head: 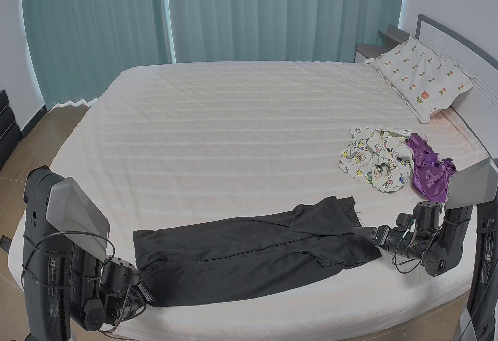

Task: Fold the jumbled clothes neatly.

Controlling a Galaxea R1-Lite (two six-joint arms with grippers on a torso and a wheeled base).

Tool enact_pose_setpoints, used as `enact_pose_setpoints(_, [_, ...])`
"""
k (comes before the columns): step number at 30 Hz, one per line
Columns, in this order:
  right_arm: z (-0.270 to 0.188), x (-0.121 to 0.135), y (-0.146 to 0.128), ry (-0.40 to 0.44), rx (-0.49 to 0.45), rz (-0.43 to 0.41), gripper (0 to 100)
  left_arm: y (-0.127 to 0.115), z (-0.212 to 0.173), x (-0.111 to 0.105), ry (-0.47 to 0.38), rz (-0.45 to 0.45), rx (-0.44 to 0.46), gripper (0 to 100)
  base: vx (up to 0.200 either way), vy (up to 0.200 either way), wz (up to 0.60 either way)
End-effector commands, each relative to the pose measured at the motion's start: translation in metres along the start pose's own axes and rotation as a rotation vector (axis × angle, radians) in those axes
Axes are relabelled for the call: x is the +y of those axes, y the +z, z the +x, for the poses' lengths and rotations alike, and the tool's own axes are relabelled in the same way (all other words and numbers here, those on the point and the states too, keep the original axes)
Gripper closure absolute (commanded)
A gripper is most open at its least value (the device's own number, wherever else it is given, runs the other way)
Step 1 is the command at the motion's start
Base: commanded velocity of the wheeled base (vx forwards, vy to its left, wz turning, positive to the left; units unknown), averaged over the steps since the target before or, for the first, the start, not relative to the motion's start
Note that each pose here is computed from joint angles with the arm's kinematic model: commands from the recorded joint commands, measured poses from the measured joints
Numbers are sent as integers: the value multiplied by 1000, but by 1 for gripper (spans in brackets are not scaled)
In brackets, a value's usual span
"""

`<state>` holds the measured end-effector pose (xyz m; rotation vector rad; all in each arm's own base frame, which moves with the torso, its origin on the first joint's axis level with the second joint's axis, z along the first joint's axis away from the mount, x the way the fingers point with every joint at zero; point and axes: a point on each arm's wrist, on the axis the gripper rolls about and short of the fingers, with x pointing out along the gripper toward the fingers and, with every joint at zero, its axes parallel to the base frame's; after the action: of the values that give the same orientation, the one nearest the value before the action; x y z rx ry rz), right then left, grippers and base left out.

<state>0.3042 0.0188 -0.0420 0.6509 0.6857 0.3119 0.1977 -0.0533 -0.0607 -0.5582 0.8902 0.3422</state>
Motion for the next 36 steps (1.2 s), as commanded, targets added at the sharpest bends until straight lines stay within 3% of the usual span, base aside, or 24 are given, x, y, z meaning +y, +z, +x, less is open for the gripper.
enact_pose_setpoints(1, [0,-1,0,-2,2,2,0,-8,-4,7,78,26,27,100,0,0,0])
enact_pose_setpoints(9, [0,-1,-1,-2,5,3,0,-14,-6,14,170,62,59,100,0,0,0])
enact_pose_setpoints(20, [-2,3,-1,5,6,-2,0,-10,-8,10,139,44,36,100,0,0,0])
enact_pose_setpoints(21, [-3,5,-1,8,6,-4,0,-7,-10,8,118,35,29,0,0,0,0])
enact_pose_setpoints(26, [-3,12,-6,15,29,-10,0,14,-29,-3,-45,-47,8,0,0,0,0])
enact_pose_setpoints(27, [-3,12,-6,15,29,-10,0,14,-29,-3,-45,-47,8,0,0,0,0])
enact_pose_setpoints(31, [1,21,-14,14,51,8,0,41,-44,1,-169,-168,-20,0,0,0,0])
enact_pose_setpoints(36, [7,26,-19,-1,56,48,0,46,-47,2,-238,-175,20,0,0,0,0])
